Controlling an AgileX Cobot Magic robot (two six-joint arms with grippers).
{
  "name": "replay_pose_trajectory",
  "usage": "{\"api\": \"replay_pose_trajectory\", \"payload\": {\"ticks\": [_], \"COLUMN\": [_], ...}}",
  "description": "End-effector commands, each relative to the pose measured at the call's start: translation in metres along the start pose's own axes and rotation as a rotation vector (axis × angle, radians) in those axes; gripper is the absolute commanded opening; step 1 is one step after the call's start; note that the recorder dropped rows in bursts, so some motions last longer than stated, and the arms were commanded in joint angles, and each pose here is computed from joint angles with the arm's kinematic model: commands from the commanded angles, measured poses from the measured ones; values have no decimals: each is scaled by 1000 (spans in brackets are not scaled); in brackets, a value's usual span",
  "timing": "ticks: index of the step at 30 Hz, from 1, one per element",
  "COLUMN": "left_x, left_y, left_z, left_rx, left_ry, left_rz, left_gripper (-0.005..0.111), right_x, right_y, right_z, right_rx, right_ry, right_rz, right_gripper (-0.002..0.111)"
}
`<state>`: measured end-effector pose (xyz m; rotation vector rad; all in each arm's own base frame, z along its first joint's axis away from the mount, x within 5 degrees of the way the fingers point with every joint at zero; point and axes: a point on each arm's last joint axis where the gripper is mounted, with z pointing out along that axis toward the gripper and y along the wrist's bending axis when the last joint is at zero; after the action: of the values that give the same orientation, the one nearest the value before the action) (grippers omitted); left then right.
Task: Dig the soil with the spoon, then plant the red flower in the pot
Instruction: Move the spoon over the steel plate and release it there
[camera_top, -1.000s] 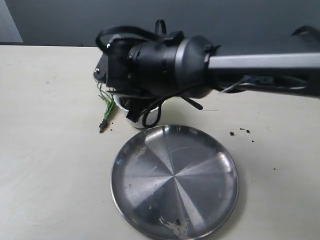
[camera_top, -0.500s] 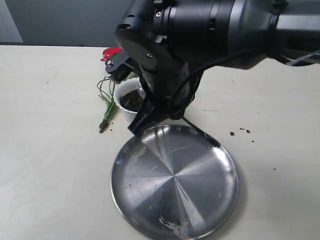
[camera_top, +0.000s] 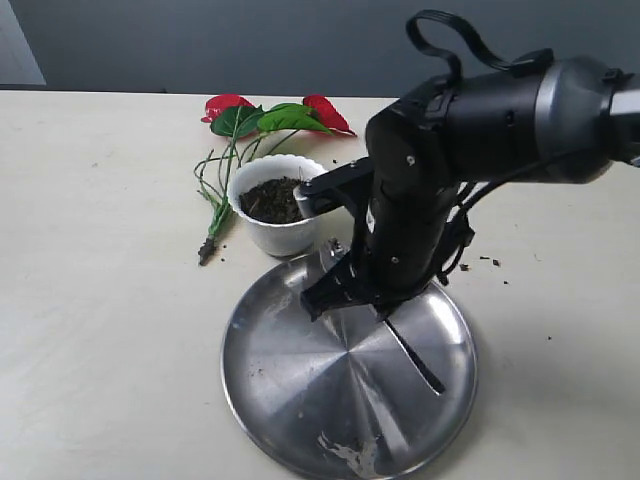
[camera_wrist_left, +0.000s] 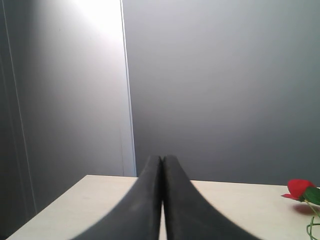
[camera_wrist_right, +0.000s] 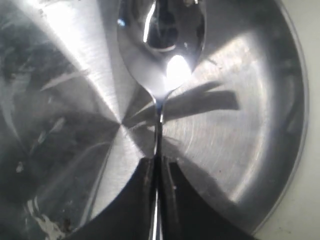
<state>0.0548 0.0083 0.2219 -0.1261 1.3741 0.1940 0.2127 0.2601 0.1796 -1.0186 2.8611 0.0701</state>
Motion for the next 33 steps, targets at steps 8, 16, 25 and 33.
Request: {"api": "replay_pose_trajectory", "payload": {"ticks": [8, 16, 25, 33], "left_x": [-2, -2, -2, -2], "left_y": [0, 0, 0, 0], "left_z": [0, 0, 0, 0], "left_rx": [6, 6, 6, 6], "left_ry": [-10, -10, -10, -10], "left_rz": [-5, -5, -5, -5], "left_gripper": [0, 0, 0, 0], "right_x": [-8, -10, -2, 0], "right_y": [-30, -27, -24, 6], "right_z": [47, 47, 34, -24], "right_rx": [-53, -86, -123, -287], "right_ry": [89, 71, 132, -46], "right_rz": [46, 15, 33, 51], "right_gripper": [-1, 9, 39, 38]}}
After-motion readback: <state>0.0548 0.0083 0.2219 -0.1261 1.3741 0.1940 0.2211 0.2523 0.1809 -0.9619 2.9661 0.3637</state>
